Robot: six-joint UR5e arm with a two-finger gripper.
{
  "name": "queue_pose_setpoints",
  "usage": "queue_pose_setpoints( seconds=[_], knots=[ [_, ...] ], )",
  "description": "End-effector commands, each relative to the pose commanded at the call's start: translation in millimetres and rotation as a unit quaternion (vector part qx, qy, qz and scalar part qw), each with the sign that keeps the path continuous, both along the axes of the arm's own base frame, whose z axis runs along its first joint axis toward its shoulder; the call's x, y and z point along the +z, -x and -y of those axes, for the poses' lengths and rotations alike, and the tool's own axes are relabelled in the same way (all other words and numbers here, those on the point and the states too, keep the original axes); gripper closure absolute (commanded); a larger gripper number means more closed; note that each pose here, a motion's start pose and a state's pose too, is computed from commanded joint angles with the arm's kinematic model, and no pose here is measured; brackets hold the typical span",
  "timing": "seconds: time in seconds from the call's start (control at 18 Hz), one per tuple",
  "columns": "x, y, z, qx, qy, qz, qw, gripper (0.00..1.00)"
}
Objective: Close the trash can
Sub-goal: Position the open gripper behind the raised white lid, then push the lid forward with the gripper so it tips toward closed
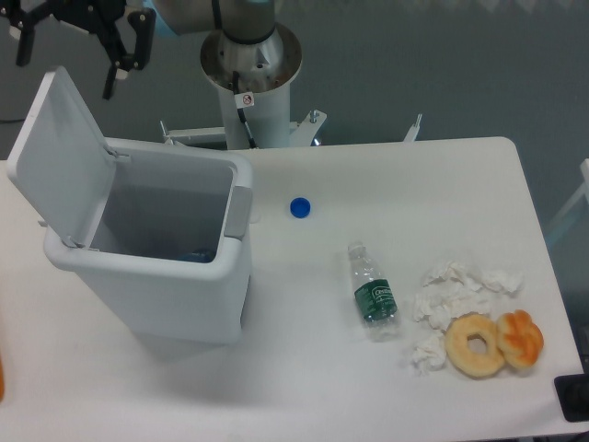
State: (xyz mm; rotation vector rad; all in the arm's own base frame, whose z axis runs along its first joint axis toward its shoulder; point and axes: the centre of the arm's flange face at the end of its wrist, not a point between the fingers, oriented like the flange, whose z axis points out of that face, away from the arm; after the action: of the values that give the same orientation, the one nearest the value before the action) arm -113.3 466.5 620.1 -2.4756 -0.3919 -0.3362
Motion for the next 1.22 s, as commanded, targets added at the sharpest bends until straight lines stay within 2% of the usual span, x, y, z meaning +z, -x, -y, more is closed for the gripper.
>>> queue_pose_setpoints(
  seconds=[0.72,1.22],
  knots=[
    [-13,13,-7,0.013,0.022,-0.017,0.9995,0.00],
    [-13,26,-6,0.026,0.018,-0.023,0.9992,0.00]
  ],
)
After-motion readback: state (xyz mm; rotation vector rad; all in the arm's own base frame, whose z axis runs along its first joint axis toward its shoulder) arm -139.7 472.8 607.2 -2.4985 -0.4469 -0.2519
